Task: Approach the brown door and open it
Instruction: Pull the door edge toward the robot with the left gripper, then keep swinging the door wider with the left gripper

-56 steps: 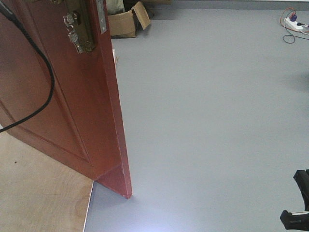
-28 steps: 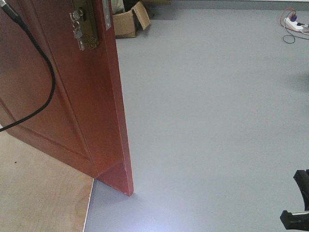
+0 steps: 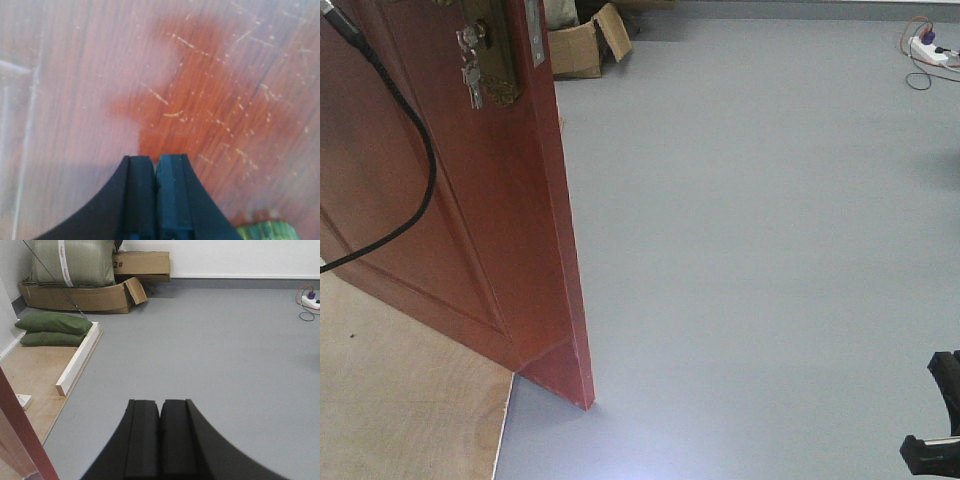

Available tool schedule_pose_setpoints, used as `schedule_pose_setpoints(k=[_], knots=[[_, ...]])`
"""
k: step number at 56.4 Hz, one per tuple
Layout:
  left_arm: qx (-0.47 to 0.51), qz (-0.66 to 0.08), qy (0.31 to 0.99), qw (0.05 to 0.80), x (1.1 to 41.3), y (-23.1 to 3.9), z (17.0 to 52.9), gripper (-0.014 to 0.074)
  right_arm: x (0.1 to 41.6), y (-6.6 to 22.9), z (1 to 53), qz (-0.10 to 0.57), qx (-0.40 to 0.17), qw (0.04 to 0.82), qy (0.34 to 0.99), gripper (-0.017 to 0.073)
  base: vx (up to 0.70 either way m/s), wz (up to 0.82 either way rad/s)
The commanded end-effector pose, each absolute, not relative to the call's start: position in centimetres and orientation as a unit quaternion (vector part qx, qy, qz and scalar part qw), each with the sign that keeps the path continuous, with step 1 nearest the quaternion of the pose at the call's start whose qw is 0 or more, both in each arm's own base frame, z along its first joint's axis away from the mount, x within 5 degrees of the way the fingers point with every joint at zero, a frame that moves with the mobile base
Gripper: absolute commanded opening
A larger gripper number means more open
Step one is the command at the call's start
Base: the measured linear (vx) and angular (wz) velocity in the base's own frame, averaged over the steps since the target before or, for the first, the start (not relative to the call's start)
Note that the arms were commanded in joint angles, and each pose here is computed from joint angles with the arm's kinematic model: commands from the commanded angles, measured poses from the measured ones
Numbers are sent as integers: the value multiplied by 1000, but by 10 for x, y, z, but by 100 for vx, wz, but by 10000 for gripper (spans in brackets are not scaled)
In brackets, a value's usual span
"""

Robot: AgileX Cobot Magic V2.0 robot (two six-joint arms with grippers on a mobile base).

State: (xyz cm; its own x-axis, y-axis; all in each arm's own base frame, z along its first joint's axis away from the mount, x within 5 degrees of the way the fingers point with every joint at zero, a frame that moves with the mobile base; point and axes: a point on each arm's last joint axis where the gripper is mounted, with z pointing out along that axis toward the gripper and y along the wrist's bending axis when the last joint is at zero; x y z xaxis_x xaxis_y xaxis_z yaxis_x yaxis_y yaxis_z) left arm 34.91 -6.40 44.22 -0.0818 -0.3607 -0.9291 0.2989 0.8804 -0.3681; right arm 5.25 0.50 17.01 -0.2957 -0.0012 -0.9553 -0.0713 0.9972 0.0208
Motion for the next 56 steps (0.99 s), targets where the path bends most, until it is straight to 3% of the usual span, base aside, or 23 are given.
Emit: schedule_pose_setpoints(k=[1,56], knots=[[-23,-257,669,697,335,-64,465,67,54,5,176,26,-24,624,780,0,0,0],[-25,-256,669,698,335,-63,465,67,54,5,176,26,-24,624,780,0,5,-1]])
